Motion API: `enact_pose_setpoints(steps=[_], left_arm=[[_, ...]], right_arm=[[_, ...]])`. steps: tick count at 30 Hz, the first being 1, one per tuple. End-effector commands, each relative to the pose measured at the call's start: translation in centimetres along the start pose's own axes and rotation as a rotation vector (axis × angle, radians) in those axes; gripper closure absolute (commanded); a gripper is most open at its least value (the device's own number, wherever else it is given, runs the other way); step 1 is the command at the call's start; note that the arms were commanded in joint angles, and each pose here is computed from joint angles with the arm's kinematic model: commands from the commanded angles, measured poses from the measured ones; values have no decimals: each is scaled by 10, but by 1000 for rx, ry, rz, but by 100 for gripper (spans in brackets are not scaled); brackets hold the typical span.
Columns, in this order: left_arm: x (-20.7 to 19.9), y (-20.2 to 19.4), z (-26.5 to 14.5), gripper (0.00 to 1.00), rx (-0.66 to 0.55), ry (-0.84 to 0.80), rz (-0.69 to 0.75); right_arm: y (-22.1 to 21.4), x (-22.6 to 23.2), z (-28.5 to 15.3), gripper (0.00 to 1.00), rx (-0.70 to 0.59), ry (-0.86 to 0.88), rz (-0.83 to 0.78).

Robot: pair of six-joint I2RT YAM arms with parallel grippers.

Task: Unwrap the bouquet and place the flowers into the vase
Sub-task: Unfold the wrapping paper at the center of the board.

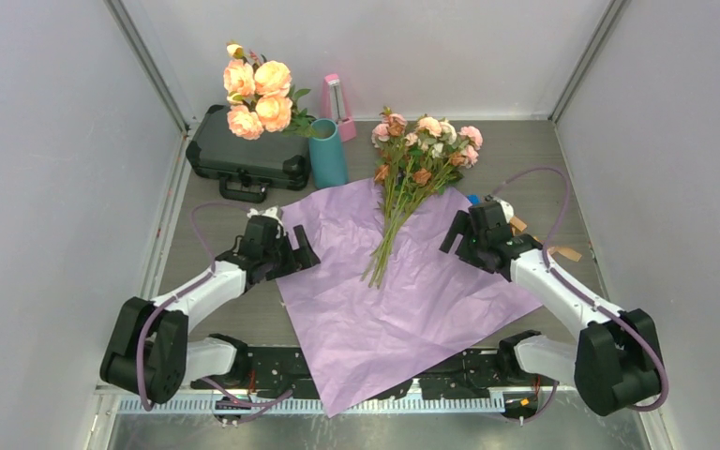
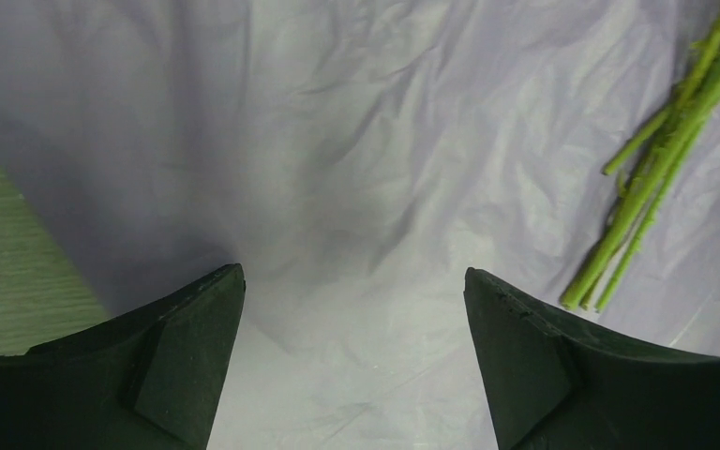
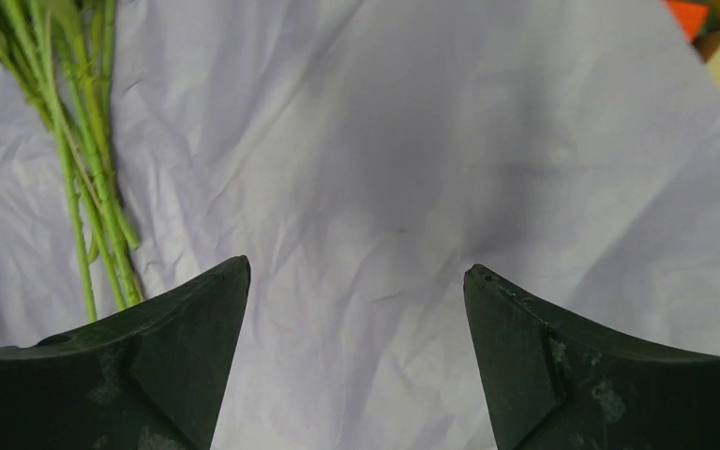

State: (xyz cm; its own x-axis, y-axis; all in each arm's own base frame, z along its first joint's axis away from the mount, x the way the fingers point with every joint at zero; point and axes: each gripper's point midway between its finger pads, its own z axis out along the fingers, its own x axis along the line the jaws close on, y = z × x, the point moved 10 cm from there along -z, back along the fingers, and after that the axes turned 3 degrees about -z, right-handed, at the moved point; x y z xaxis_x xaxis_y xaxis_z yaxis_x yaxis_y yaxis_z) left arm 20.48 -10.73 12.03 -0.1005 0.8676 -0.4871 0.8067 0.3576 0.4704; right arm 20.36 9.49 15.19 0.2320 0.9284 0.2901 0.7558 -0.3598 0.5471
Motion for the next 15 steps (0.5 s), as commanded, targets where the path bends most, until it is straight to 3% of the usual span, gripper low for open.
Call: enact_pose_setpoints(steps=[1,8,15], left_arm=[[12,3,2,9,-82,24,-50],[19,-3,-4,8,-67,43,-62],[-5,22,-40,7,-68,5,18]], right_arm=[[11,-18,8,10,-24,-45,60],[6,-48,19,8,2,-137,170],[13,-45,4,8,-41,-86,189]])
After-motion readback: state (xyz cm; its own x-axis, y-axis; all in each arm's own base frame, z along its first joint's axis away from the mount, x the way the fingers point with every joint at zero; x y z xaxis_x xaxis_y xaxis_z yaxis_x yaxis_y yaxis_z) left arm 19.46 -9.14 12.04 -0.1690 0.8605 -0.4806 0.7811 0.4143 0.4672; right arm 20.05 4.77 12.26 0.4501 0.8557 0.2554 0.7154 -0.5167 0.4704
